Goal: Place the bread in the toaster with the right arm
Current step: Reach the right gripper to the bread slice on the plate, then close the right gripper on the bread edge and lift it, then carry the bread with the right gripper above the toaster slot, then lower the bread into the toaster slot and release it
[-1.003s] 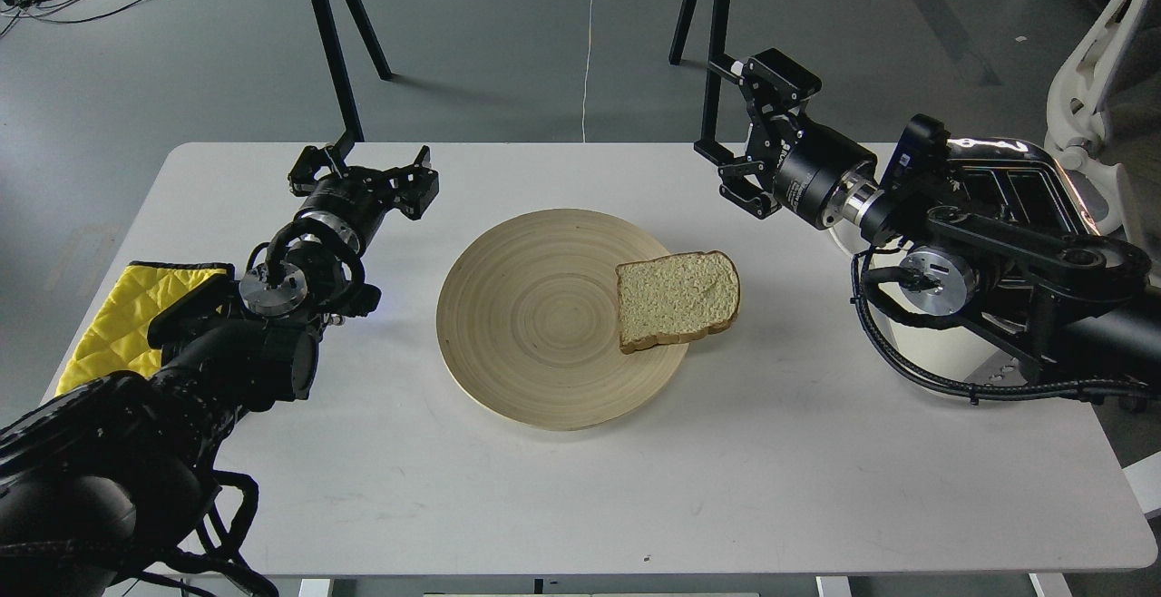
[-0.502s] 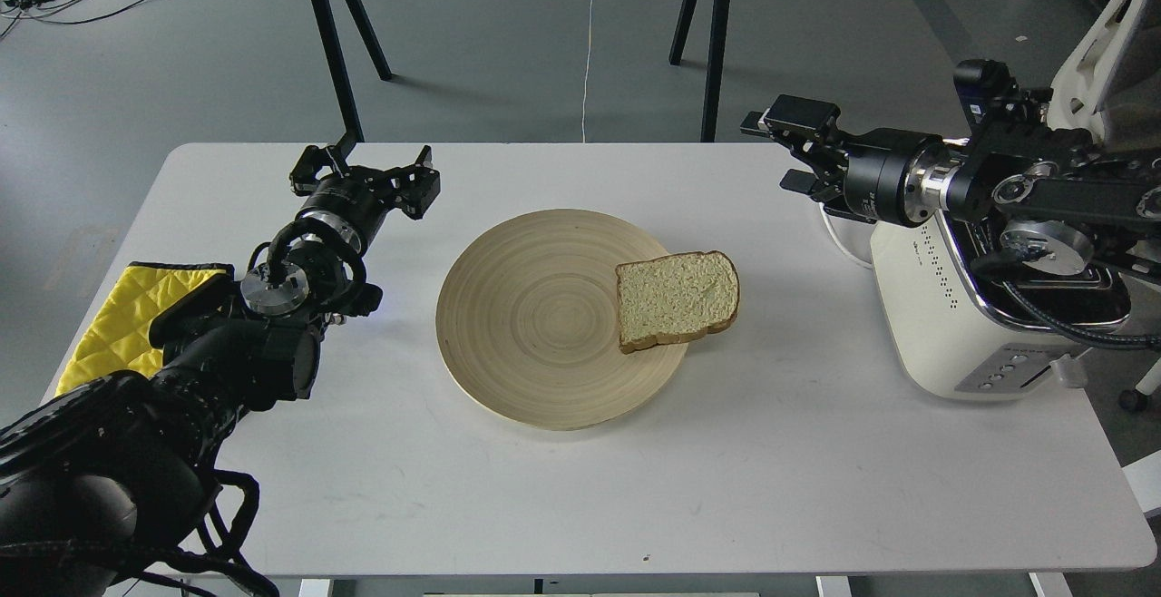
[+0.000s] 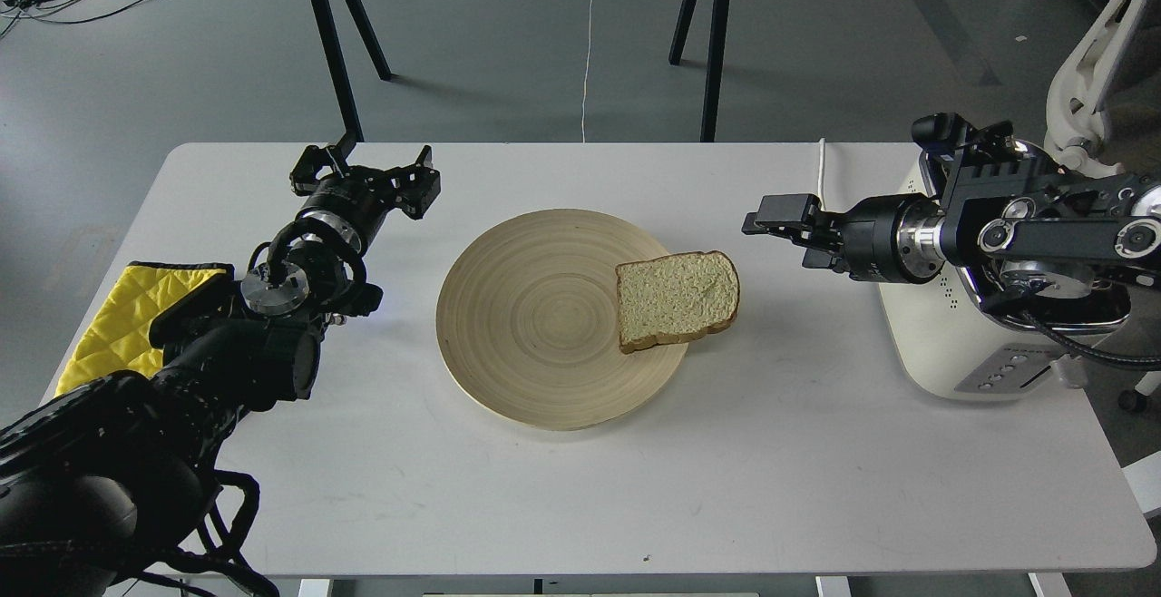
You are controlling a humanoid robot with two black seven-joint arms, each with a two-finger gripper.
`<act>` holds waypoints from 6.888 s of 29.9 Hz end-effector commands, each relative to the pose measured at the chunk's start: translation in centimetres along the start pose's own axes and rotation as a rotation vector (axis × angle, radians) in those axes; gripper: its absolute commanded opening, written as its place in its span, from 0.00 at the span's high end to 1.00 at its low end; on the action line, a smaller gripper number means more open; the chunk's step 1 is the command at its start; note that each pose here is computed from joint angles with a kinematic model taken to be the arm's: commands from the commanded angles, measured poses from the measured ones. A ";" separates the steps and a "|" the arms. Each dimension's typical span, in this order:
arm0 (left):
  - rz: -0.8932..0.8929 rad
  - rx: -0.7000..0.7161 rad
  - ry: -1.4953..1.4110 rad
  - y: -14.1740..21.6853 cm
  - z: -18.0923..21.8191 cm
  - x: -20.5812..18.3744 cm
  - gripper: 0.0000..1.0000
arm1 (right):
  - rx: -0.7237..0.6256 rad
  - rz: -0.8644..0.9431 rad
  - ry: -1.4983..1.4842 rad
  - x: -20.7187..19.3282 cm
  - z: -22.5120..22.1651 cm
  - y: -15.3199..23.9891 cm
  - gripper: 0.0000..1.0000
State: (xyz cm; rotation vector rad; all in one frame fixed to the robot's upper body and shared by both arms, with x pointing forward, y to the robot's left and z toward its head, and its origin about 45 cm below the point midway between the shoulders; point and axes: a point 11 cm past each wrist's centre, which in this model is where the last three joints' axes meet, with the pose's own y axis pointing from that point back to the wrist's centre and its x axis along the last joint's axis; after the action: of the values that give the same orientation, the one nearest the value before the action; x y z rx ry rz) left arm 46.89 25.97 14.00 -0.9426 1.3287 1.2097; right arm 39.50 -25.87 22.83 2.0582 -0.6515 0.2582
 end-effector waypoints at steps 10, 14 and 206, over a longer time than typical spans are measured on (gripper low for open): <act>0.000 0.000 0.000 0.0 0.0 0.0 0.00 | -0.030 -0.014 -0.006 -2.4 1.2 -3.2 0.03; -0.001 0.001 0.000 0.0 0.0 0.0 0.00 | -0.034 -0.014 -0.006 -3.1 1.5 -4.2 0.04; -0.001 -0.002 -0.001 0.0 0.2 0.0 0.00 | -0.417 0.221 0.304 7.2 5.9 19.6 0.61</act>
State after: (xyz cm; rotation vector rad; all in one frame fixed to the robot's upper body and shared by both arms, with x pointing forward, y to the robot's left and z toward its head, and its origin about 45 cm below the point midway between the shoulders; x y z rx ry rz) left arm 46.90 26.12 14.05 -0.9432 1.3262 1.2110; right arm 34.29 -41.95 36.87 1.5020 -0.6701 0.5006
